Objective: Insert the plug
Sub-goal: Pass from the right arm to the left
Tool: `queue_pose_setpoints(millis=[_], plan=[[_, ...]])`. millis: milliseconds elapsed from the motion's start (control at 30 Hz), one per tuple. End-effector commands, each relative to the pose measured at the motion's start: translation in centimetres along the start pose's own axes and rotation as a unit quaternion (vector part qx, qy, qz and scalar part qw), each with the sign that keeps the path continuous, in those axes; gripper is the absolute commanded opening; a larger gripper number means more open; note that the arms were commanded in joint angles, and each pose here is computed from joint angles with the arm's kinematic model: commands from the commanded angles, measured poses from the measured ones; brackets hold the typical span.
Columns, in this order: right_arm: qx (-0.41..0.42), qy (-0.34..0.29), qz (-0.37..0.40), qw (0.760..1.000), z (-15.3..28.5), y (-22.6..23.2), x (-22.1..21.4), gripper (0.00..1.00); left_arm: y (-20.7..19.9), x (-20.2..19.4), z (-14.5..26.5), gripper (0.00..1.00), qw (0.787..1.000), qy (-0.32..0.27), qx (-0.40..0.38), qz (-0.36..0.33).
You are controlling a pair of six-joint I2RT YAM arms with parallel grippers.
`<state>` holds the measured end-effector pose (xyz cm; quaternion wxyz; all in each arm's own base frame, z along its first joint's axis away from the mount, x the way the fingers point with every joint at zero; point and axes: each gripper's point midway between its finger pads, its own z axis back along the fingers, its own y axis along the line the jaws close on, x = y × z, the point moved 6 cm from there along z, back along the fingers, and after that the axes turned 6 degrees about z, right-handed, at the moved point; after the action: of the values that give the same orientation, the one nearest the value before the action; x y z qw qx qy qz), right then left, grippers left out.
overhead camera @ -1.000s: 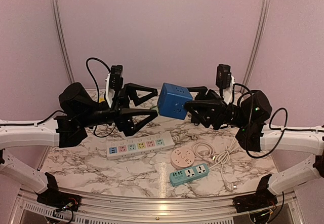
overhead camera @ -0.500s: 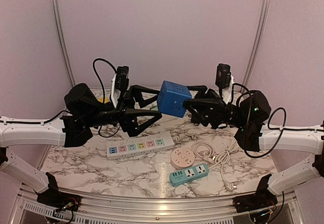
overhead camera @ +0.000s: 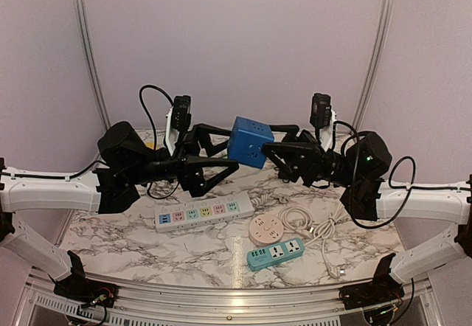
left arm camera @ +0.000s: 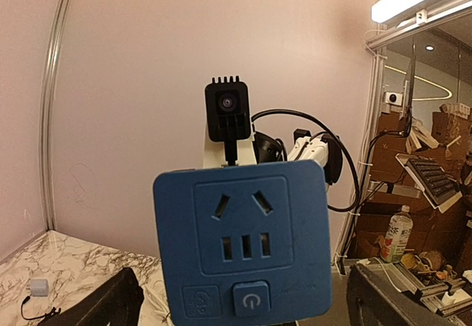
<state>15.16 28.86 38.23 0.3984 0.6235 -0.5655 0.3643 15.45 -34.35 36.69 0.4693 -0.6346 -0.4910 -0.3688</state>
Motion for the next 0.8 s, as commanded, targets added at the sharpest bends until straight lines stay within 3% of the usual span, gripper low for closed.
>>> queue_pose_setpoints(millis=[0, 100, 200, 300, 433, 500, 567, 667, 767], plan=[[0.004, -0.030, 0.016, 0.999, -0.4, 0.6, 1.8, 0.28, -0.2, 1.4, -0.6, 0.97, 1.000, -0.022, -0.011, -0.014], [0.008, -0.030, 0.020, 0.999, -0.5, 0.8, 1.8, 0.29, -0.1, 1.5, -0.7, 0.88, 1.000, -0.020, -0.007, -0.015], [0.009, -0.024, 0.023, 0.999, -0.6, 0.8, 1.5, 0.29, -0.1, 1.6, -0.8, 0.71, 1.000, -0.019, -0.006, -0.016], [0.008, -0.016, 0.022, 1.000, -0.6, 0.7, 1.0, 0.30, 0.0, 1.7, -0.8, 0.63, 1.000, -0.021, -0.003, -0.016], [0.014, -0.011, 0.022, 1.000, -0.5, 0.9, 0.7, 0.34, 0.1, 1.9, -1.0, 0.30, 1.000, -0.014, 0.000, -0.018], [0.021, -0.002, 0.030, 0.999, -0.5, 1.1, 0.8, 0.44, 0.2, 1.8, -1.1, 0.12, 1.000, -0.003, 0.007, -0.018], [0.021, 0.020, 0.045, 0.999, -0.6, 1.3, 0.9, 0.65, 0.3, 1.6, -1.1, 0.01, 0.999, 0.017, 0.018, -0.020], [0.007, 0.090, 0.082, 0.993, -0.8, 1.3, 1.0, 0.97, 0.5, 0.9, -0.4, 0.00, 0.997, 0.058, 0.049, -0.025], [-0.004, 0.173, 0.121, 0.977, -0.6, 1.5, 1.4, 0.99, 0.5, 0.3, 0.8, 0.00, 0.990, 0.105, 0.083, -0.032]])
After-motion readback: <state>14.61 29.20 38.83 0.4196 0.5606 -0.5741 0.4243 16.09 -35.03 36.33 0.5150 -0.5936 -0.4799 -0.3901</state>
